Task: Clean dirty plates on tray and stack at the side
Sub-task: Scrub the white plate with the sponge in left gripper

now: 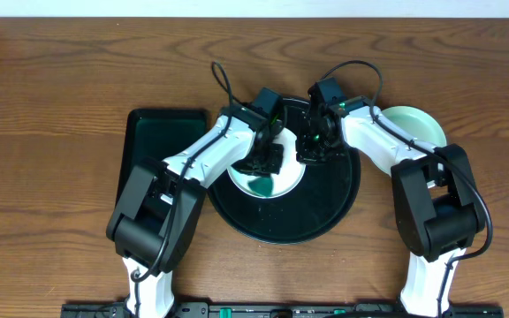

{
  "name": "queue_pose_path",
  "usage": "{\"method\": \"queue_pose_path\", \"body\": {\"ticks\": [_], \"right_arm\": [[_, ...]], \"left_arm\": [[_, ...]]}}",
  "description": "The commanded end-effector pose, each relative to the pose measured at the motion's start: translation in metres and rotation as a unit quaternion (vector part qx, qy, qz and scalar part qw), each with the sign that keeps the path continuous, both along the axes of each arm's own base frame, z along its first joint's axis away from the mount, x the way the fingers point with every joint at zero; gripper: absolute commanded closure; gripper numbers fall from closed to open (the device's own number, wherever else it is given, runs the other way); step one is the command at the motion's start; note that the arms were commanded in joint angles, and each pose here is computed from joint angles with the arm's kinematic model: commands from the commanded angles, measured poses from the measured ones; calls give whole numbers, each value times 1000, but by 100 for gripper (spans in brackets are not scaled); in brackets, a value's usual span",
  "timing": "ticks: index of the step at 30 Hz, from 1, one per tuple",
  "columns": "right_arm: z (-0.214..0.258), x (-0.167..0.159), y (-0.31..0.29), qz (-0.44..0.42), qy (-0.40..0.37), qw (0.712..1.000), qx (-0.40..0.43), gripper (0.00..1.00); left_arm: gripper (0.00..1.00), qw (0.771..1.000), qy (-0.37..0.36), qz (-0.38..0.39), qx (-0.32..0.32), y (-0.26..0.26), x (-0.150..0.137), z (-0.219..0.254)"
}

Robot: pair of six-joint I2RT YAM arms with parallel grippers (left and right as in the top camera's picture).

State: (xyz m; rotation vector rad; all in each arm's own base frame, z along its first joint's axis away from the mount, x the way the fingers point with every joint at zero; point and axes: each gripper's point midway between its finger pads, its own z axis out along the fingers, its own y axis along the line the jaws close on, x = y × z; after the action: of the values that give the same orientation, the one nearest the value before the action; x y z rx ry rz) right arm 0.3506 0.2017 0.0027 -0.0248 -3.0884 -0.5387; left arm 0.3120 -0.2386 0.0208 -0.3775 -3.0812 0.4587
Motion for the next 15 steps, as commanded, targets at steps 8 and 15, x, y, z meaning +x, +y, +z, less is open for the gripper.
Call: {"method": "queue_pose_path", "body": {"ticks": [8,15], "right_arm": [[-20,-14,-7,4,26,999,-25,99],[-20,-13,-7,4,26,999,-25,99]], "left_arm": [[93,997,-41,62,-12,-1,32,-7],[93,969,-97,191,122,69,63,-12]]}}
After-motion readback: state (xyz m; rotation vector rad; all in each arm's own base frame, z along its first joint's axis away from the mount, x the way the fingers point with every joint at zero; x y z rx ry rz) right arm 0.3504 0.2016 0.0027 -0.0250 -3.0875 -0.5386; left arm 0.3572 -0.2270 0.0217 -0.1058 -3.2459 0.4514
